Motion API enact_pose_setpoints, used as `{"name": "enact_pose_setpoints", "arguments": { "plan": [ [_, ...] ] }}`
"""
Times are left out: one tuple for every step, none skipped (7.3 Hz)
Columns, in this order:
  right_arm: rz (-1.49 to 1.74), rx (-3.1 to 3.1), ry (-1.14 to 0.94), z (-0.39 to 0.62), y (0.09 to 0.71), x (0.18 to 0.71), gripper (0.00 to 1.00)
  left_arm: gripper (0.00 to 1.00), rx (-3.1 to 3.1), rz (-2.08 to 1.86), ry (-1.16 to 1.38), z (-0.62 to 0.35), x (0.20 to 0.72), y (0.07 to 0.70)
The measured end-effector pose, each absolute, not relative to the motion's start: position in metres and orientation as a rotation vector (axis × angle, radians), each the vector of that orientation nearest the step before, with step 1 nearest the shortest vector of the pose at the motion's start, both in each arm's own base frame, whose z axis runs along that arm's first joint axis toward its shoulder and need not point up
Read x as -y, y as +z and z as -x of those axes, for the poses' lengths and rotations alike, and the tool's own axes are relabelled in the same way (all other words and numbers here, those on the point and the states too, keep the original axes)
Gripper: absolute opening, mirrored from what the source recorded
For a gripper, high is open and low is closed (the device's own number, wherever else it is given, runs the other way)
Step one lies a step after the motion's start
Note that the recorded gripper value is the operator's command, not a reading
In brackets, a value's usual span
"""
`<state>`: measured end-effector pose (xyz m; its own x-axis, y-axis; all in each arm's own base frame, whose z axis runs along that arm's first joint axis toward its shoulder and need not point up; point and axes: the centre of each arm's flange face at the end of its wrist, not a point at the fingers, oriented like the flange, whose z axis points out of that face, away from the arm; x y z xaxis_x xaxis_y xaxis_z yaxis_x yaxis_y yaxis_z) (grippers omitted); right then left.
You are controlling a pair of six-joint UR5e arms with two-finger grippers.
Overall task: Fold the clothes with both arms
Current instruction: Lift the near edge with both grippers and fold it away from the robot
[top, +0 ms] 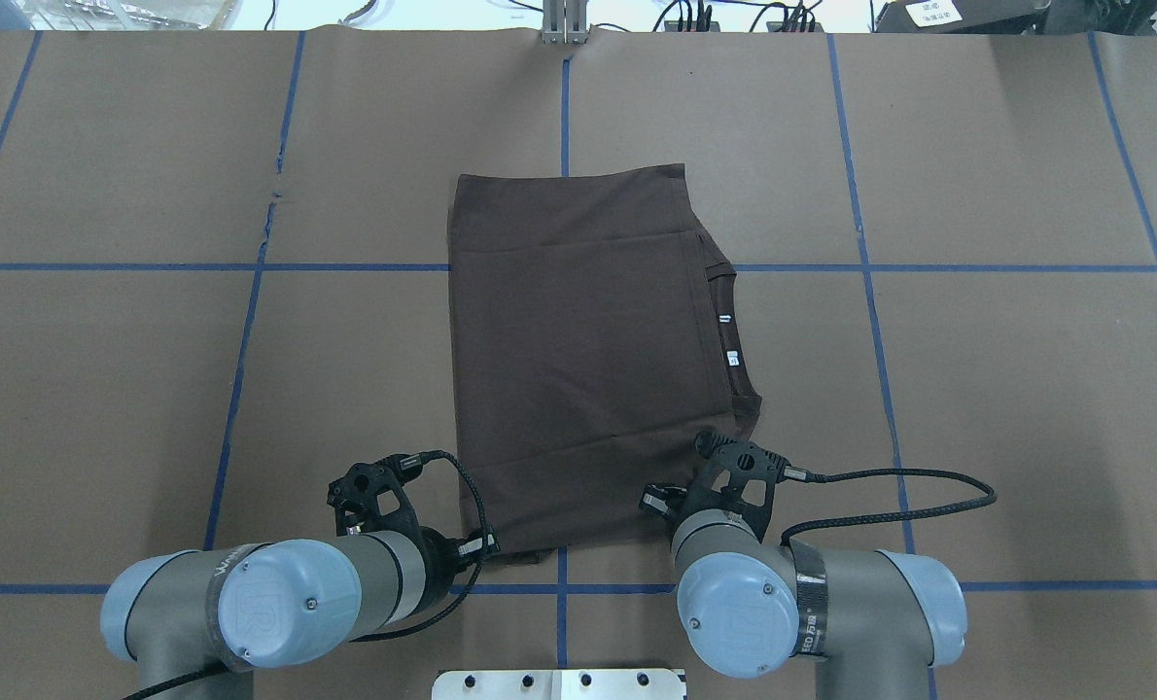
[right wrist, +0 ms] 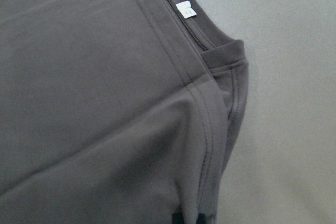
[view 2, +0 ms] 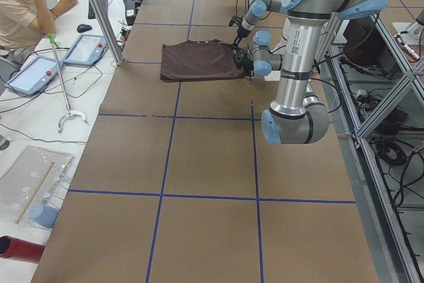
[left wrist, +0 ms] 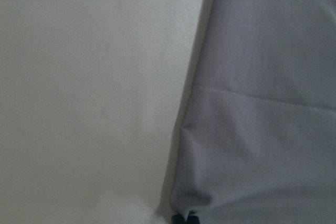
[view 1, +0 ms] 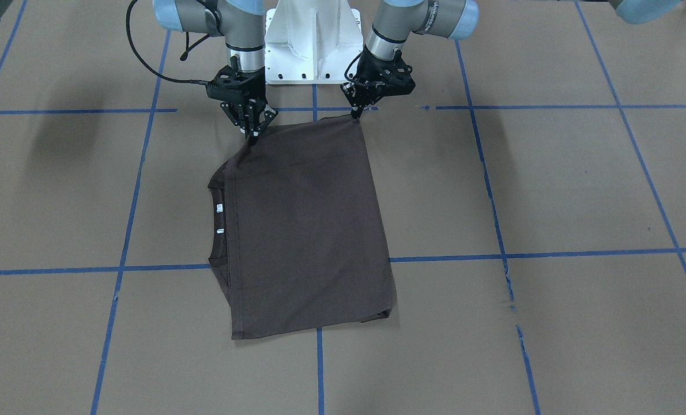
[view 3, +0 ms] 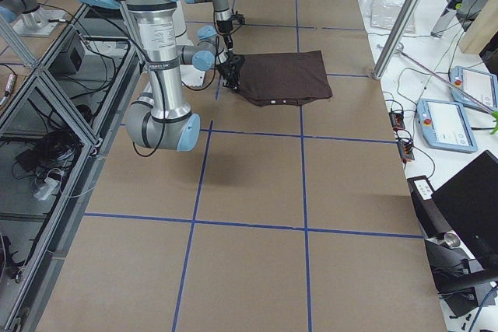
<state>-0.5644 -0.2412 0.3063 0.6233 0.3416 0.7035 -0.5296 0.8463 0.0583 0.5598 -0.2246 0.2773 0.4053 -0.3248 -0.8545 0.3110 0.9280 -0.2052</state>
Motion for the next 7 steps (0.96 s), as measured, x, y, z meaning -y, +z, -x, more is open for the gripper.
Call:
{"name": "enact_pose_setpoints", "arguments": {
  "plan": [
    [-0.271, 0.752, 0.512, 0.564, 0.303, 0.242, 0.00, 0.00, -1.085, 0.014, -0.401, -0.559, 0.225, 0.275],
    [-0.271, 0.765, 0.516, 0.562, 0.295, 0.244, 0.00, 0.00, -1.095, 0.015, -0.400, -0.555, 0.226, 0.270],
    [-0.268, 0.788, 0.520, 0.555, 0.283, 0.244, 0.00, 0.00, -1.103, 0.017, -0.399, -0.547, 0.225, 0.260],
    [-0.264, 0.813, 0.524, 0.541, 0.265, 0.243, 0.00, 0.00, -1.104, 0.022, -0.395, -0.534, 0.223, 0.246],
    [-0.254, 0.829, 0.521, 0.519, 0.242, 0.238, 0.00, 0.00, -1.104, 0.038, -0.385, -0.513, 0.218, 0.225],
    [-0.234, 0.846, 0.508, 0.490, 0.216, 0.225, 0.00, 0.00, -1.102, 0.063, -0.369, -0.480, 0.209, 0.197],
    [-0.206, 0.861, 0.495, 0.459, 0.192, 0.207, 0.00, 0.00, -1.099, 0.086, -0.353, -0.443, 0.200, 0.171]
  ]
}}
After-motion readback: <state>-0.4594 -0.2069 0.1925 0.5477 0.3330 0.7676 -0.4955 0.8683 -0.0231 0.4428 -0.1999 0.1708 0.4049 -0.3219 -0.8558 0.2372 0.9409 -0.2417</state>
